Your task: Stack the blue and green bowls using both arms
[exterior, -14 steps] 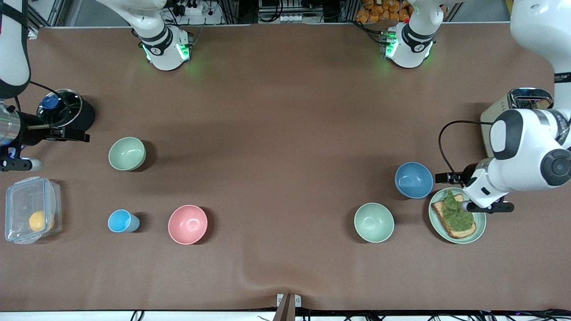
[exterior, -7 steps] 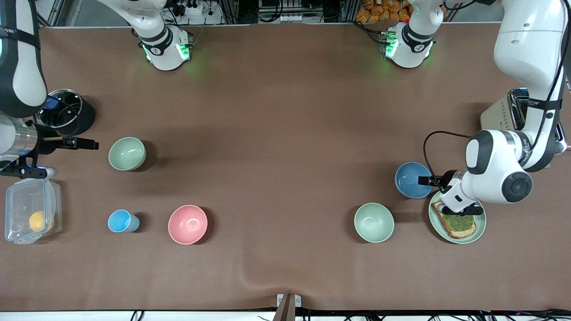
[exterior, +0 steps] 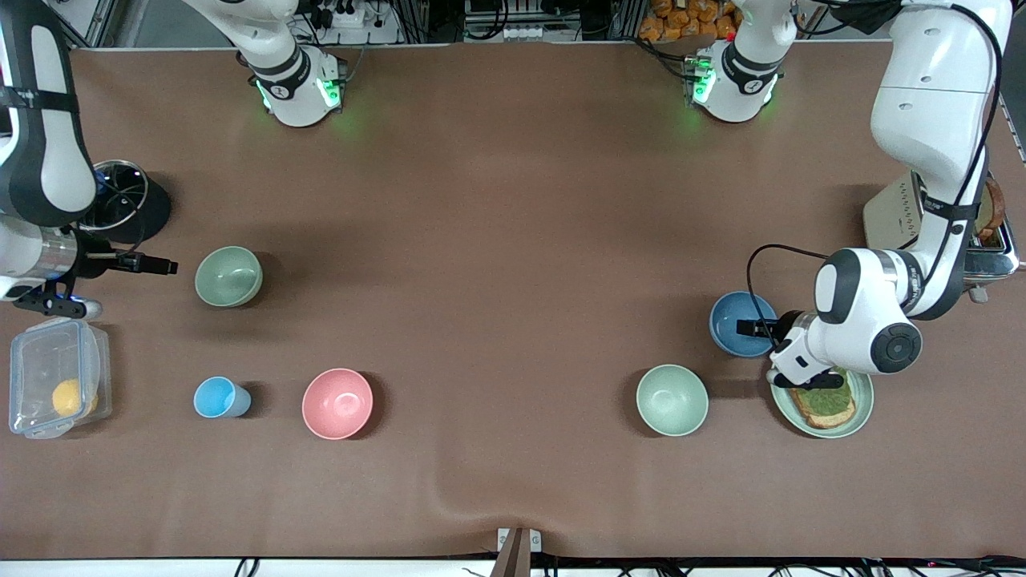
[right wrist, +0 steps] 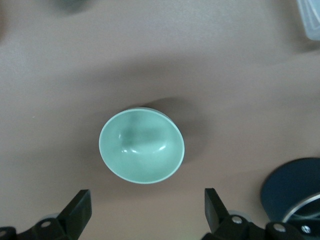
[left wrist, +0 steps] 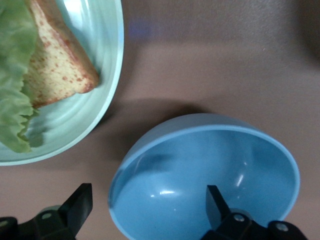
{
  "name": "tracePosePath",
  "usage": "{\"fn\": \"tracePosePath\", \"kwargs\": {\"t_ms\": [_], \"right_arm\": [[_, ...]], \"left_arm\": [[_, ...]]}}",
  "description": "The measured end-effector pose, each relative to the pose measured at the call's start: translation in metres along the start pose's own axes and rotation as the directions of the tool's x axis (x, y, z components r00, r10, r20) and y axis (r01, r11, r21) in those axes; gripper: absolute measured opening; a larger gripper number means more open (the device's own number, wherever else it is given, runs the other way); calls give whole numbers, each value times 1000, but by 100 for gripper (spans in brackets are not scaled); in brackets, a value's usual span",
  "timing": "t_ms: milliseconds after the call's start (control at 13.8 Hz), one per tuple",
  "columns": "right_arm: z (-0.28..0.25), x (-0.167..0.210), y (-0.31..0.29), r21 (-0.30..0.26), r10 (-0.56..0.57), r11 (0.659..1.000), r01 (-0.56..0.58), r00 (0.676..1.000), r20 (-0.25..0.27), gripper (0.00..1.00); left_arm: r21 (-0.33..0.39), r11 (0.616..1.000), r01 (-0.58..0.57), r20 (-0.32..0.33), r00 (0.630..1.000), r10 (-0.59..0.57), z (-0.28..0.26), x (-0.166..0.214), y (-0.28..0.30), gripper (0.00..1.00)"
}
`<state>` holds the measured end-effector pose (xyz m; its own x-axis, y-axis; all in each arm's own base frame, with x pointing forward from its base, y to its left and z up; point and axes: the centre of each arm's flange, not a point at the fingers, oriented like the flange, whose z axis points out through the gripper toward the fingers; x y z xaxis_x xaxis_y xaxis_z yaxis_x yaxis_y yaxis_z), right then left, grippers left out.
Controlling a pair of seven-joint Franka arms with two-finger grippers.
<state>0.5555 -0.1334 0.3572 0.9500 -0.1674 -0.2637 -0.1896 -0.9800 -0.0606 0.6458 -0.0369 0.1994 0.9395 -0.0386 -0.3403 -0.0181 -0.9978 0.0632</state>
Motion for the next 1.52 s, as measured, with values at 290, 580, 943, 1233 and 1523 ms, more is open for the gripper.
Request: {"fn": "tracePosePath", "kwargs": {"t_ms": [290, 580, 943, 1233, 1523], "right_arm": [[30, 1, -20, -7, -57, 998, 57, 998, 8, 100], [86, 3, -2, -10, -104, 995, 103, 994, -42, 100], [138, 14, 16, -4, -116, 993, 116, 992, -45, 100], [151, 15, 27, 3, -127, 992, 128, 991, -30, 89], [151, 15, 28, 4, -134, 991, 134, 991, -29, 41]], "left_arm": [[-1, 1000, -1, 15, 1000, 1, 10, 1, 0, 72], [-1, 1000, -1, 12, 1000, 1, 9, 2, 0, 29], [-2, 1000, 3, -34, 999, -3, -18, 3, 0, 6], [-30, 999, 37, -97, 995, -40, -57, -2, -16, 6], [-97, 989, 112, -146, 981, -126, -95, -12, -28, 6]]}}
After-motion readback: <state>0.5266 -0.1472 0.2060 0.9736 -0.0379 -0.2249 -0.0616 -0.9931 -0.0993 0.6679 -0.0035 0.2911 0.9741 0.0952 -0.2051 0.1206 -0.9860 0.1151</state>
